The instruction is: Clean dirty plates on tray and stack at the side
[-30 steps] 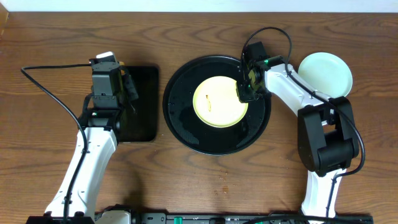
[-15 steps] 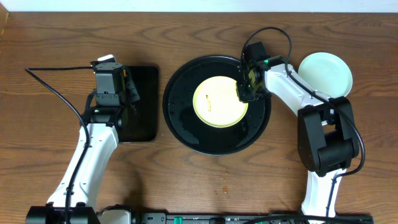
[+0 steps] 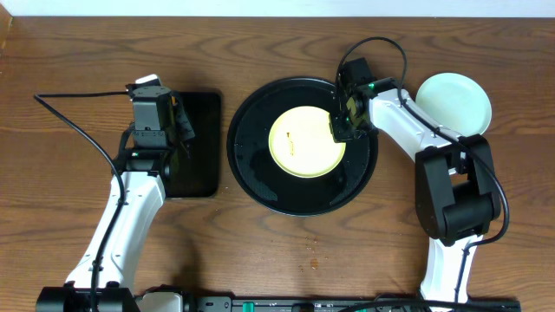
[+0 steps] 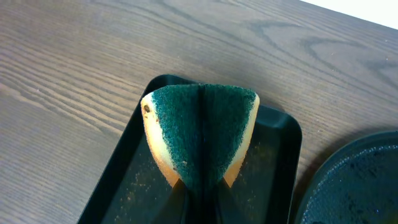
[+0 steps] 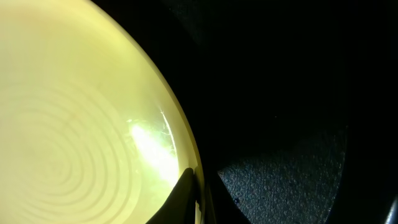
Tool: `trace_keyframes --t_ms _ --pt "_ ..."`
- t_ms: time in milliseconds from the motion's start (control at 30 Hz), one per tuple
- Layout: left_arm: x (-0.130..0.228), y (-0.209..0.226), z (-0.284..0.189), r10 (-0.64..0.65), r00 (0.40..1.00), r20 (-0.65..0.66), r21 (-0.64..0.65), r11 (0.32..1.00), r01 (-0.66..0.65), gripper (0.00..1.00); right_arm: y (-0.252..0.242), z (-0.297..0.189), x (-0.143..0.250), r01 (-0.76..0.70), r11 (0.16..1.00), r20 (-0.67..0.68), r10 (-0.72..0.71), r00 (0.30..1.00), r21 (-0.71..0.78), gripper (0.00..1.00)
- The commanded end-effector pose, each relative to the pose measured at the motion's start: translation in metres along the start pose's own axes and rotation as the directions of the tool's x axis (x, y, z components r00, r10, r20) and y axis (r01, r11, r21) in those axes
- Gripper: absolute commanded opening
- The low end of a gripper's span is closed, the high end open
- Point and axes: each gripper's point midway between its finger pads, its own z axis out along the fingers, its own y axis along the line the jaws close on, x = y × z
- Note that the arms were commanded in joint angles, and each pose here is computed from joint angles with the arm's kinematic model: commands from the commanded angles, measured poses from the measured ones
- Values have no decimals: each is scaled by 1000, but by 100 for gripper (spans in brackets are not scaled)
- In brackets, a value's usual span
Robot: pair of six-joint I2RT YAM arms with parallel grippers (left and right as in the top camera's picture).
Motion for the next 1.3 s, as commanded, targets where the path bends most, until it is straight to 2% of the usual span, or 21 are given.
trace_keyframes --t_ms 0,67,167,333,433,533,833,1067,1267 --pt "-7 -3 0 16 1000 23 9 1000 -16 8 4 -4 0 6 1000 11 -6 1000 -3 4" --pt "-8 -12 -1 25 999 27 47 999 -26 7 4 -4 0 6 1000 11 -6 1000 -3 1" --pt "-5 -38 -5 65 998 12 179 982 -66 7 4 -4 0 6 1000 11 -6 1000 -3 1" --pt "-15 -56 -17 118 993 24 218 969 -120 7 4 -4 0 6 1000 11 -5 1000 -3 1" --pt "-12 -82 -31 152 988 -7 302 943 -143 7 4 -4 0 6 1000 11 -5 1000 -3 1" --pt "11 -129 -50 147 986 -76 459 883 -96 8 4 -4 0 2 1000 11 -2 1000 -3 1" --pt "84 -219 -52 321 940 -116 595 780 -193 7 5 -4 0 4 1000 10 -4 1000 -3 1" --pt "132 -241 -36 407 898 -167 616 754 -227 7 5 -4 1 4 1000 7 -4 1000 -3 1" --pt "158 -250 -29 454 871 -189 626 739 -249 7 5 -4 1 4 1000 7 -4 1000 -3 1"
